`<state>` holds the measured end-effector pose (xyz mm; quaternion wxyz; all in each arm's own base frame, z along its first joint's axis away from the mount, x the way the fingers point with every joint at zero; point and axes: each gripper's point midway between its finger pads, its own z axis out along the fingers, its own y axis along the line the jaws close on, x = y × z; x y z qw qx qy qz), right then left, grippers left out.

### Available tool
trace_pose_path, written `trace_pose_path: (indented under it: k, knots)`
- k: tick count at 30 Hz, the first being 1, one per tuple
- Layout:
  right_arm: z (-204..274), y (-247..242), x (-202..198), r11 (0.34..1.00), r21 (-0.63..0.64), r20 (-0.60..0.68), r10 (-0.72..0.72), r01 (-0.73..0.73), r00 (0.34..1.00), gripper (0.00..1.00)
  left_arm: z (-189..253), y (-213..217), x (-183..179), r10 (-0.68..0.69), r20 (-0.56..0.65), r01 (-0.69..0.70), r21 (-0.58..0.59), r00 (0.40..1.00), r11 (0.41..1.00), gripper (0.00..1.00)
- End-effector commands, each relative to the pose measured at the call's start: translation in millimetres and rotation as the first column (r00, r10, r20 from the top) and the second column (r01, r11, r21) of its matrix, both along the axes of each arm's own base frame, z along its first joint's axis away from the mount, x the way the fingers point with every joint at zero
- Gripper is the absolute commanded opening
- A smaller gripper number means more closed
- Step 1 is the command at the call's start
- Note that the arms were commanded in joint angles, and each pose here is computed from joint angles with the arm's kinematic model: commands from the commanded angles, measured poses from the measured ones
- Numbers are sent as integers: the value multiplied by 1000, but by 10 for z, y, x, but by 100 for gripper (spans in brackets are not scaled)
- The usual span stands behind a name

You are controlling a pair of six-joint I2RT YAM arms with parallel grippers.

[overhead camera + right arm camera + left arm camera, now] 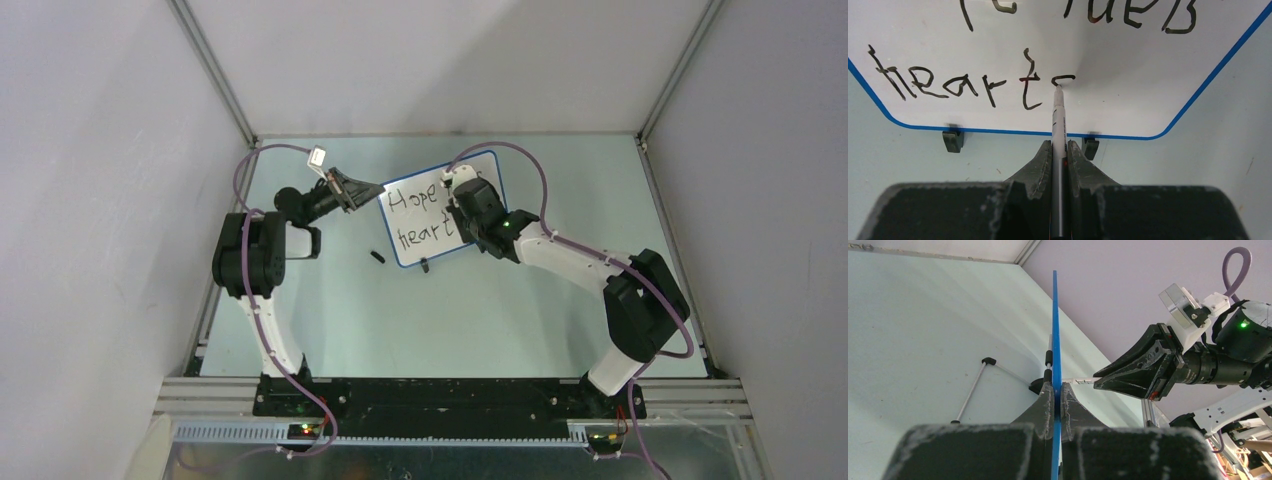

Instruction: Write a sentence on the whiteboard

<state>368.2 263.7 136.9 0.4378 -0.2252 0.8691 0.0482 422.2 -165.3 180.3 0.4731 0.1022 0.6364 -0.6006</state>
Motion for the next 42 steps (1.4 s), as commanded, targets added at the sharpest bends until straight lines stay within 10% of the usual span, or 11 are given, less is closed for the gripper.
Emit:
trace_pose_path:
  k: [1, 42]
  knots:
    - [34, -95, 62, 999, -5, 7, -50, 50, 999, 0, 88, -78, -74, -46, 65, 45, 15, 997, 999, 0]
    - [188, -185, -134, 998, 53, 62, -36, 32, 997, 0, 86, -77, -65, -44, 63, 43, 14, 997, 999, 0]
